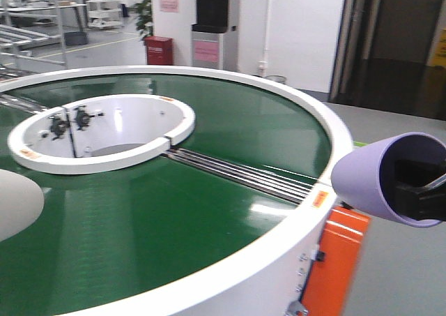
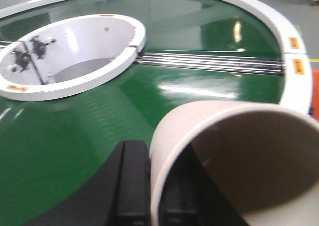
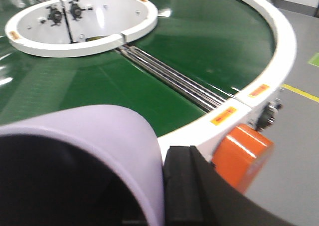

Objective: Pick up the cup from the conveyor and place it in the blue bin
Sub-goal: 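Drive the base to the shelf of blue bins carrying both cups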

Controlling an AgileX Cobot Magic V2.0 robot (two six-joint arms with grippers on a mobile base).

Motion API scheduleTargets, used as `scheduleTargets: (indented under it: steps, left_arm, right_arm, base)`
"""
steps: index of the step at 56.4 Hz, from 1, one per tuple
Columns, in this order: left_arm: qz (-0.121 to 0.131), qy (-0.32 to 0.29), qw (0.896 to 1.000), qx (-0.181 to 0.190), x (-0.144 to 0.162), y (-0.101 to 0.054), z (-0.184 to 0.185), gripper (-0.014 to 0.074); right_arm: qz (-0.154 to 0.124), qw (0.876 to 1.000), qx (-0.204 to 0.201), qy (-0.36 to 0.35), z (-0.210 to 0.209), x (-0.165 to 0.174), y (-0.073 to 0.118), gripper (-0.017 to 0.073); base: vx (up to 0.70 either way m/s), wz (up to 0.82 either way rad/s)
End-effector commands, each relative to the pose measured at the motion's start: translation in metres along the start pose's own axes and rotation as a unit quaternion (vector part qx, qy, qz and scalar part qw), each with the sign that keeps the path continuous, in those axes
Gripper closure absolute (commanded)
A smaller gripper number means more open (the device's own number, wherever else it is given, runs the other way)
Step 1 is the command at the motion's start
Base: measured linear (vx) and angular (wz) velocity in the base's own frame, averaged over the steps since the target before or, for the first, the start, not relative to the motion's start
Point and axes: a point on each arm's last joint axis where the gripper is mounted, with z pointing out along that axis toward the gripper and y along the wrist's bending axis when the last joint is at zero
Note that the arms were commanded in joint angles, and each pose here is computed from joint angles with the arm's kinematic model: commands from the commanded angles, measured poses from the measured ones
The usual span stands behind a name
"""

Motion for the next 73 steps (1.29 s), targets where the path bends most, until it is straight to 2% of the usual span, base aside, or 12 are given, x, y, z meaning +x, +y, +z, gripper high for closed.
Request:
scheduleTargets:
  steps: [1,42,73]
  left_arm:
    - [-0.007,-0.065,0.998,-0.003,-0.0173,-0.0002,-0.0071,0.0601]
    - [-0.007,-0.065,0.998,-0.003,-0.0173,-0.0002,-0.0071,0.0601]
    - [-0.007,-0.065,0.998,-0.003,-0.0173,-0.0002,-0.0071,0.0601]
  right_arm:
    - [-0.004,0.998,-0.002,-0.069,-0.0111,-0.0182,0.0003,0.0568]
    - [-0.004,0.998,-0.002,-0.07,-0.0111,-0.0183,0.0003,0.0568]
    - [-0.004,0.998,-0.002,-0.07,-0.0111,-0.0183,0.0003,0.0568]
  base:
    - [-0.1,-0.39]
    - [-0.06,-0.53]
    - [0.08,-0.55]
